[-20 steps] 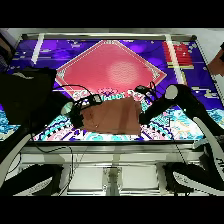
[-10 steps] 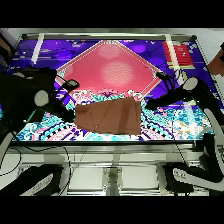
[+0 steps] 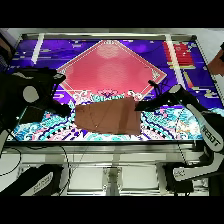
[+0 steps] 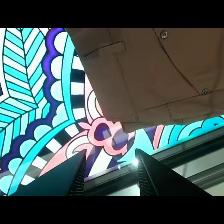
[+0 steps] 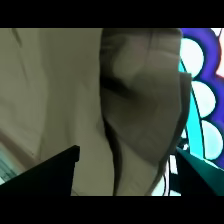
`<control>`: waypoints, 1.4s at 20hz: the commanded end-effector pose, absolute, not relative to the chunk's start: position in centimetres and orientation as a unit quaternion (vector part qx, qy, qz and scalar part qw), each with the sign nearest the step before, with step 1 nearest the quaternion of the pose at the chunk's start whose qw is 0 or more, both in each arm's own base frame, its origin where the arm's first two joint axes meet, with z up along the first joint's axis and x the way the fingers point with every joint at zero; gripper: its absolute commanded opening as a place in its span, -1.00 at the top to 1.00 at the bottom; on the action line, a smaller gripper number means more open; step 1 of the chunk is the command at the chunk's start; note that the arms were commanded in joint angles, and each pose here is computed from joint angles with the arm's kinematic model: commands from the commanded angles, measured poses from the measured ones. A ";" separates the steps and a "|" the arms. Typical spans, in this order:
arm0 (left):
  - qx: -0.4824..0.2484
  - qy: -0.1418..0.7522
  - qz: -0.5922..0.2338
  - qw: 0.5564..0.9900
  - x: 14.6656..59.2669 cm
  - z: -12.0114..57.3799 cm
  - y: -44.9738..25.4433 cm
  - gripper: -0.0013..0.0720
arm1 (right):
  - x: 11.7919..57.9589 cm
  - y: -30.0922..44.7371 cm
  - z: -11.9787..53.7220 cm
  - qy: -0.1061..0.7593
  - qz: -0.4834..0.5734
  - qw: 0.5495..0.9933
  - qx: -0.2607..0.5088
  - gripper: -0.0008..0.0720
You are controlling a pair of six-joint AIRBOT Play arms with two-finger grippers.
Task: Fold the clothes and pants, and hang the long-sleeved shirts on hangers.
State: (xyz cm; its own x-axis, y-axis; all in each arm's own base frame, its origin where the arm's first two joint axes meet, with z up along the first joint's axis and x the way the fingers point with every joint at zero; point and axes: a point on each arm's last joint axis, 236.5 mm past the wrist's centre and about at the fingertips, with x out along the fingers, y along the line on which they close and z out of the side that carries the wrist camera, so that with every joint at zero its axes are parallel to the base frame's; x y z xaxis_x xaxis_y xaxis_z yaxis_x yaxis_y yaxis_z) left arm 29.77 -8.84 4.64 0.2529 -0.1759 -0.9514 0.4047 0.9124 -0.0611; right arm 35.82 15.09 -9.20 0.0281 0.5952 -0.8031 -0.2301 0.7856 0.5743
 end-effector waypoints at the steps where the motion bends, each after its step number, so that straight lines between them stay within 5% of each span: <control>1: 0.090 0.583 -0.180 0.787 29.8 4.7 -8.8 -0.08 | 35.6 17.6 -11.0 0.639 0.299 0.694 0.145 -0.72; 4: 0.087 0.584 -0.178 0.788 29.8 4.7 -8.8 -0.08 | 34.6 20.1 -11.6 0.645 0.317 0.681 0.142 -0.56; 6: 0.087 0.584 -0.178 0.788 29.8 4.7 -8.8 -0.08 | 34.2 21.6 -11.2 0.642 0.331 0.678 0.137 0.06; 8: 0.087 0.583 -0.178 0.788 29.8 4.7 -8.8 -0.08 | 34.5 22.3 -10.3 0.638 0.343 0.677 0.131 0.94; 13: 0.087 0.584 -0.177 0.788 29.8 4.7 -8.8 -0.08 | 38.6 16.8 -5.8 0.625 0.322 0.702 0.110 0.96; 18: 0.083 0.585 -0.173 0.788 29.9 4.7 -8.7 -0.08 | 40.2 -5.4 -3.2 0.658 0.056 0.746 0.085 0.96; 28: 0.080 0.585 -0.170 0.789 29.9 4.7 -8.7 -0.08 | 28.7 -31.9 -1.9 0.572 -0.238 0.744 0.253 0.95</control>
